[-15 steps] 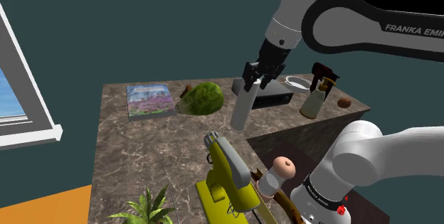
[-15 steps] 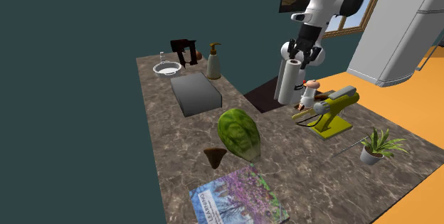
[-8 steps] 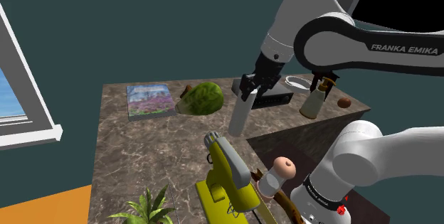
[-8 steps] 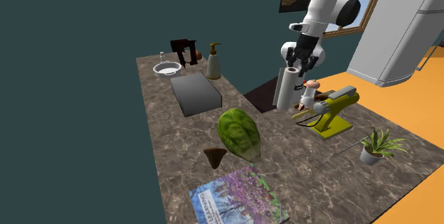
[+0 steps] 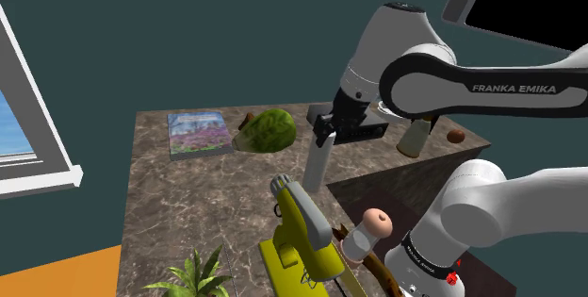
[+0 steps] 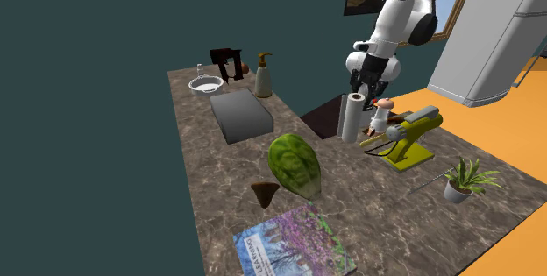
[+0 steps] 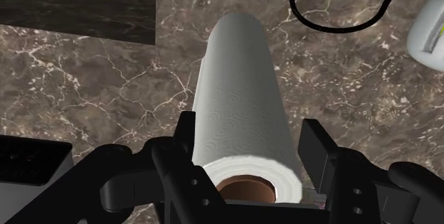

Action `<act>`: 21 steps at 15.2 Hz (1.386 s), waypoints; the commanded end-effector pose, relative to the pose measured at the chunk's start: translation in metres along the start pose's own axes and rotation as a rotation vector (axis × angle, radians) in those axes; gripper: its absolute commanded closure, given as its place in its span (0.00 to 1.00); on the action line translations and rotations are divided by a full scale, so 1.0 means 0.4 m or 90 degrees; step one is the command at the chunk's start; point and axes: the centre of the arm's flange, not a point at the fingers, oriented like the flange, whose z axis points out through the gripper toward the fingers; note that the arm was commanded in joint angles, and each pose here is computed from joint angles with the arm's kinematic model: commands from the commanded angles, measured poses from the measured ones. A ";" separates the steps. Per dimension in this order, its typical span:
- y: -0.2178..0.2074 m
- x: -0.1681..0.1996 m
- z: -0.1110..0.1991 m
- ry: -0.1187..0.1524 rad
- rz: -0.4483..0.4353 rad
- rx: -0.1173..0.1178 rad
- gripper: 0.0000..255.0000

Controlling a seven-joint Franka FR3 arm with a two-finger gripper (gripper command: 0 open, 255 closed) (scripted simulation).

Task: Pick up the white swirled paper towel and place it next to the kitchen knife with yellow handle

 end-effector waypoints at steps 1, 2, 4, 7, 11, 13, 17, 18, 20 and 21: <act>0.001 -0.005 0.025 0.000 0.000 0.000 1.00; 0.001 -0.008 0.038 0.000 0.000 0.000 1.00; 0.001 -0.013 0.064 0.000 0.000 0.000 1.00; 0.001 -0.021 0.103 0.000 0.000 0.000 1.00; 0.001 -0.026 0.126 0.000 0.000 0.000 1.00; 0.001 -0.026 0.126 0.000 0.000 0.000 1.00; 0.001 -0.026 0.126 0.000 0.000 0.000 1.00; 0.001 -0.026 0.126 0.000 0.000 0.000 0.00; 0.001 -0.026 0.126 0.000 0.000 0.000 0.00; 0.001 -0.026 0.126 0.000 0.000 0.000 0.00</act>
